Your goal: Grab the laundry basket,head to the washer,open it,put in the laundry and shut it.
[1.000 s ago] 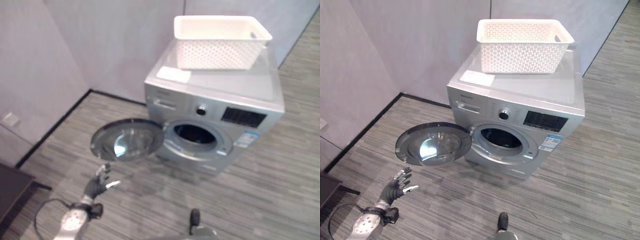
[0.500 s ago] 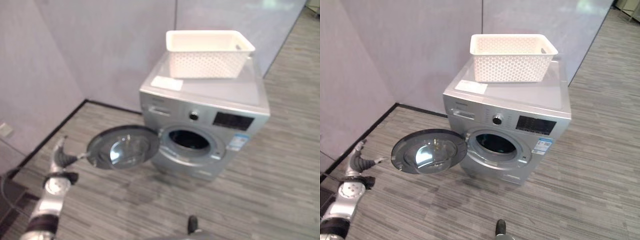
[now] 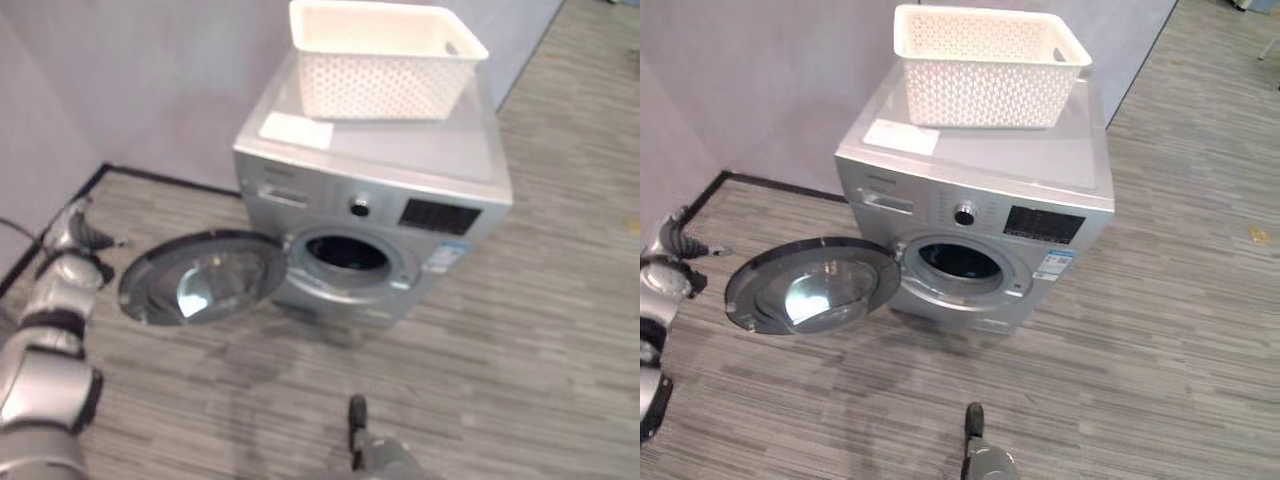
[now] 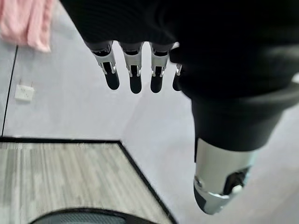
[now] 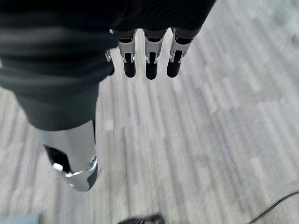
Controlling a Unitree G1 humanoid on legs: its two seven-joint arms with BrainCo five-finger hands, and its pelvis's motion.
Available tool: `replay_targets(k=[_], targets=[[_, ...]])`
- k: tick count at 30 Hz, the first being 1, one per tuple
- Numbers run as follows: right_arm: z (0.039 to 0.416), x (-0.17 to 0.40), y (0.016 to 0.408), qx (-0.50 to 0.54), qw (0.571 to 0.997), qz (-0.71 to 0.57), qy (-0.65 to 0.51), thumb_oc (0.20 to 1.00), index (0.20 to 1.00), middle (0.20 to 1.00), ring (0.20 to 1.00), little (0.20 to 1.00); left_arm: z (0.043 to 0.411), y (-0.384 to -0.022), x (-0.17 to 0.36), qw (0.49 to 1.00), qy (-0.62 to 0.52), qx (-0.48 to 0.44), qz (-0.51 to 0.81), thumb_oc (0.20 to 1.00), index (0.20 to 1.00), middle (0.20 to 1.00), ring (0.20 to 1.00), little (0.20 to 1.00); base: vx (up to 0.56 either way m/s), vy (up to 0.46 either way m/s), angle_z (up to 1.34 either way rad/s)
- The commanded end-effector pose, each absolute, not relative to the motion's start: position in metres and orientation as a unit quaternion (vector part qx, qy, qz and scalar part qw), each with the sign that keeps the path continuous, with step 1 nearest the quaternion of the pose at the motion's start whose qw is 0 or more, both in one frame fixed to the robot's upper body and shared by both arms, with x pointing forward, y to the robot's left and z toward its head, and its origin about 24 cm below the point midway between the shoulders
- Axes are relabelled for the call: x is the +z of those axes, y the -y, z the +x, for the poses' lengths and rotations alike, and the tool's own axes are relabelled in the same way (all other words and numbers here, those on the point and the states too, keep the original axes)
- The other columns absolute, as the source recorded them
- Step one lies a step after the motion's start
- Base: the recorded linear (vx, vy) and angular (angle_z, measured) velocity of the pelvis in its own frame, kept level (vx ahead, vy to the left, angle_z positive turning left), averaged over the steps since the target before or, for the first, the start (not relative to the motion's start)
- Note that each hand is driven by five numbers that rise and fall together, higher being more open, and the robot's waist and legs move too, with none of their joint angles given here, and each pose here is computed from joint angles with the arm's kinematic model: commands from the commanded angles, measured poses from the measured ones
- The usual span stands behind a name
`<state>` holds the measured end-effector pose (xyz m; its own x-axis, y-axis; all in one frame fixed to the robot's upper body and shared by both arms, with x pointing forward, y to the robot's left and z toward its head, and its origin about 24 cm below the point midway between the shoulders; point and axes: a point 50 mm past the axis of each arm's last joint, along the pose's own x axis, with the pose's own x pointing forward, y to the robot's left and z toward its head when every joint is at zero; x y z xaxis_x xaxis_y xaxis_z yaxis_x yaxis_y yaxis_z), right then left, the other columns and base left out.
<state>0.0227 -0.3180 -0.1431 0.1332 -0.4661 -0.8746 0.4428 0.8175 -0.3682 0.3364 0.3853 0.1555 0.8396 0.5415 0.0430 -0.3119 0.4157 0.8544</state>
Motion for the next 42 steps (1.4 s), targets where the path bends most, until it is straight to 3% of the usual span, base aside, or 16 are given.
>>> replay_targets(k=[1, 16, 25, 35, 42], targets=[[0.04, -0.138, 0.327, -0.318, 0.762, -0.019, -0.564, 1.0, 1.0, 1.0, 1.0, 1.0, 0.349, -0.388, 0.218, 0.837, -0.075, 0.303, 0.449, 1.0, 1.0, 1.0, 1.0, 1.0, -0.03, -0.031, 0.03], [0.103, -0.135, 0.306, -0.278, 0.816, -0.001, -0.506, 1.0, 1.0, 1.0, 1.0, 1.0, 0.347, -0.392, 0.276, 0.817, -0.089, 0.356, 0.445, 1.0, 1.0, 1.0, 1.0, 1.0, 0.0, -0.002, 0.0], [0.108, -0.133, 0.309, -0.278, 0.82, -0.01, -0.5, 1.0, 1.0, 1.0, 1.0, 1.0, 0.336, -0.405, 0.279, 0.786, -0.129, 0.367, 0.48, 1.0, 1.0, 1.0, 1.0, 1.0, 0.0, 0.001, 0.0], [0.121, -0.131, 0.306, -0.264, 0.822, -0.027, -0.504, 1.0, 1.0, 1.0, 1.0, 1.0, 0.34, -0.401, 0.23, 0.755, -0.239, 0.285, 0.54, 1.0, 1.0, 1.0, 1.0, 1.0, 0.01, 0.006, -0.04], [0.128, -0.129, 0.307, -0.268, 0.817, -0.026, -0.51, 1.0, 1.0, 1.0, 1.0, 1.0, 0.365, -0.358, 0.175, 0.766, -0.271, 0.157, 0.561, 1.0, 1.0, 1.0, 1.0, 1.0, -0.01, -0.006, 0.0]])
